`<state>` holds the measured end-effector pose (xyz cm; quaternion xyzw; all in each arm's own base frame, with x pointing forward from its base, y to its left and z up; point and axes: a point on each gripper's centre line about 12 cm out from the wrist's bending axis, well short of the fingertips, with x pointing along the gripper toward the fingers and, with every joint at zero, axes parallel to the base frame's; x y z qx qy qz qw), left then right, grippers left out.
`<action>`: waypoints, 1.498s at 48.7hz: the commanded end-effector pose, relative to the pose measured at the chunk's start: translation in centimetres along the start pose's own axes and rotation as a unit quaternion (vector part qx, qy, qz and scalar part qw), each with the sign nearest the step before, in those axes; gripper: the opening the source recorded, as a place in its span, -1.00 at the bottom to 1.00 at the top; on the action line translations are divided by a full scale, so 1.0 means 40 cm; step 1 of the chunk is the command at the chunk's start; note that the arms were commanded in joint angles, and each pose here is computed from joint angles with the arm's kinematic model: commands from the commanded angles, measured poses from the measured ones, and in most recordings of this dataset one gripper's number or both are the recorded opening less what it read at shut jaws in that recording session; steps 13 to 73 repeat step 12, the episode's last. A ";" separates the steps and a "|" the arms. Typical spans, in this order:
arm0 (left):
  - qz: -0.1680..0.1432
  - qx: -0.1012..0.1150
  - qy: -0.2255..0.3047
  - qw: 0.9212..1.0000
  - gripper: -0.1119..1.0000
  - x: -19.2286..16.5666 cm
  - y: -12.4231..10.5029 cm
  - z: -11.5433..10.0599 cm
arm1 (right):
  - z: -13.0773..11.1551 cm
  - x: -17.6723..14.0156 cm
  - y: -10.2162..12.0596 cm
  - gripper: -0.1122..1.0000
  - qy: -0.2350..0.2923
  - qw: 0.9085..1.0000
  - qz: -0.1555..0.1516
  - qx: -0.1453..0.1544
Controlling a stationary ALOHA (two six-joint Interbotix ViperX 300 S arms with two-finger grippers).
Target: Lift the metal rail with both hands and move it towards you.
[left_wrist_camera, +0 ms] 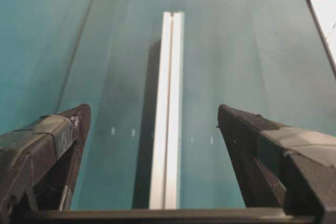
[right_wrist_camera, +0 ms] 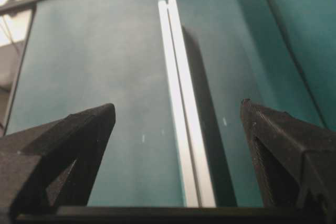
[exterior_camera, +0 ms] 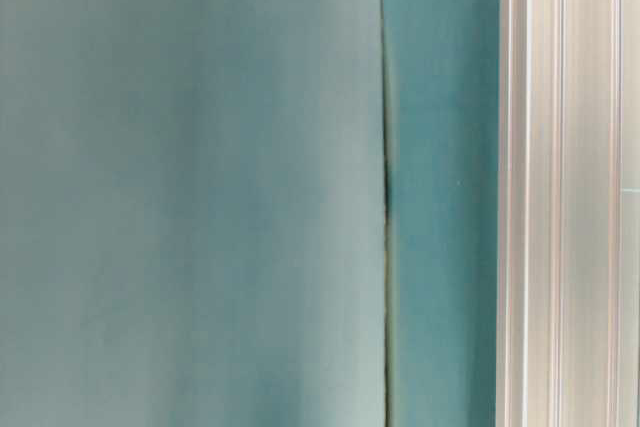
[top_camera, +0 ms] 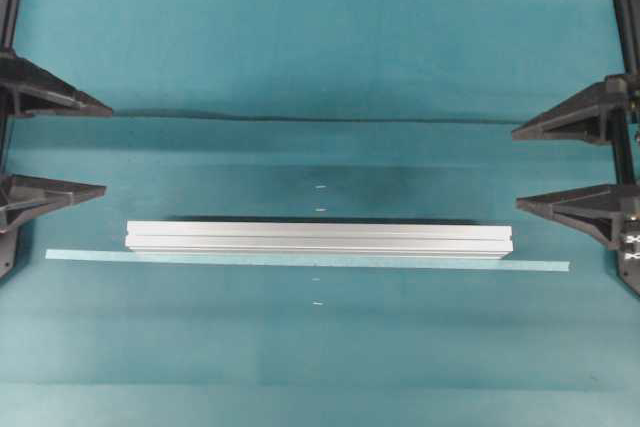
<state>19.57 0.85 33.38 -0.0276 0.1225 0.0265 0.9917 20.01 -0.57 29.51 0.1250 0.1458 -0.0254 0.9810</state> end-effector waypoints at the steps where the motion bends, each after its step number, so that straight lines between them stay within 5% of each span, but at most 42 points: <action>1: 0.000 0.001 -0.007 1.000 0.94 0.001 0.000 0.011 | 0.003 -0.001 -0.002 0.98 -0.006 1.000 -0.002 0.001; 12: 0.000 -0.001 -0.010 1.000 0.94 -0.002 0.000 0.013 | 0.006 -0.015 -0.005 0.98 -0.014 0.999 -0.003 0.029; 73: 0.000 -0.001 -0.010 1.000 0.94 -0.002 0.000 0.013 | 0.006 -0.015 -0.005 0.98 -0.014 0.999 -0.003 0.029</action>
